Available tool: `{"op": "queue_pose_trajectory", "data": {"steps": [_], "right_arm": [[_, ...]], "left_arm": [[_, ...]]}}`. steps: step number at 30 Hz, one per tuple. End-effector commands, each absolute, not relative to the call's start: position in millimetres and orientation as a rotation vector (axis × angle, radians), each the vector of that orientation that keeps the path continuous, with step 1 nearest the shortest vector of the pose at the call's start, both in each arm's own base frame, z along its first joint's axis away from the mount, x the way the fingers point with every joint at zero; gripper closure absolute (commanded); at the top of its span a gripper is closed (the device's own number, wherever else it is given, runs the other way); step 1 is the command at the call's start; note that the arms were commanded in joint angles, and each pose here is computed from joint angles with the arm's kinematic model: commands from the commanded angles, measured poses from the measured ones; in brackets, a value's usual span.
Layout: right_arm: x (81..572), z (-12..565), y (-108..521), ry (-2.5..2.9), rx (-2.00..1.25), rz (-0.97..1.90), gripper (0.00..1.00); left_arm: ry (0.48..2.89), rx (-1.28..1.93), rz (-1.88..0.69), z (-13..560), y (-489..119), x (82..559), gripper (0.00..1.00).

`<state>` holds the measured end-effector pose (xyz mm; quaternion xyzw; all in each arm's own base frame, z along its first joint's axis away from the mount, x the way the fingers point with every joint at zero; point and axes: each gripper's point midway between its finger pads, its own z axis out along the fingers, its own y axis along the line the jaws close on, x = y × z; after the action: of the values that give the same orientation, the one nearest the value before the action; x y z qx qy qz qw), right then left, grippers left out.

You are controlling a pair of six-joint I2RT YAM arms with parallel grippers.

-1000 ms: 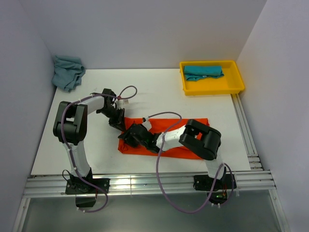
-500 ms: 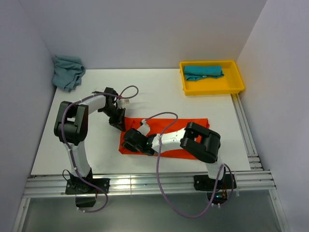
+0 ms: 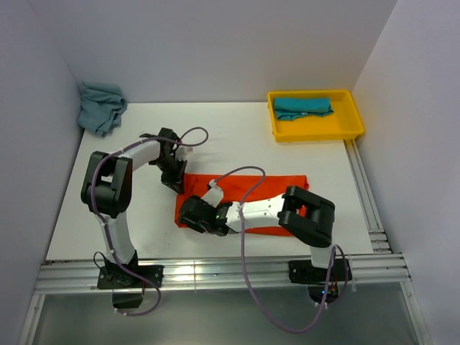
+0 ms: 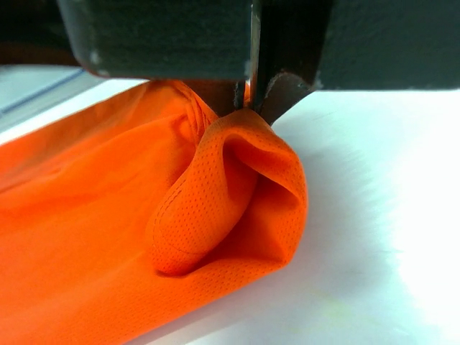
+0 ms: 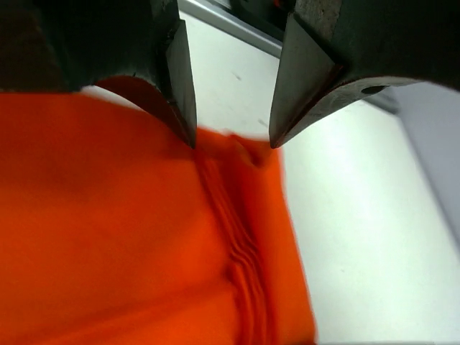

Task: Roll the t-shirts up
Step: Roll the tshirt

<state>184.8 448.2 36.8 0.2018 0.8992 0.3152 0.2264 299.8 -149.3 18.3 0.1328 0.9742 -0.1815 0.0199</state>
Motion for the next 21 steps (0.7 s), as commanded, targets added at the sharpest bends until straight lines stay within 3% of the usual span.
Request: {"op": "queue_pose_trajectory", "data": {"steps": [1,10,21], "right_arm": [[183,56,416,2.457,0.476,0.613,0.47],[206,106,427,2.347,0.345,0.416,0.5],[248,95,476,2.308,0.252,0.353,0.56]], "left_arm": [[2.931,0.437,-0.326,27,-129,330,1.0],[2.933,0.467,-0.268,32,-135,326,1.0],[2.933,0.494,-0.238,43,-141,328,1.0]]}}
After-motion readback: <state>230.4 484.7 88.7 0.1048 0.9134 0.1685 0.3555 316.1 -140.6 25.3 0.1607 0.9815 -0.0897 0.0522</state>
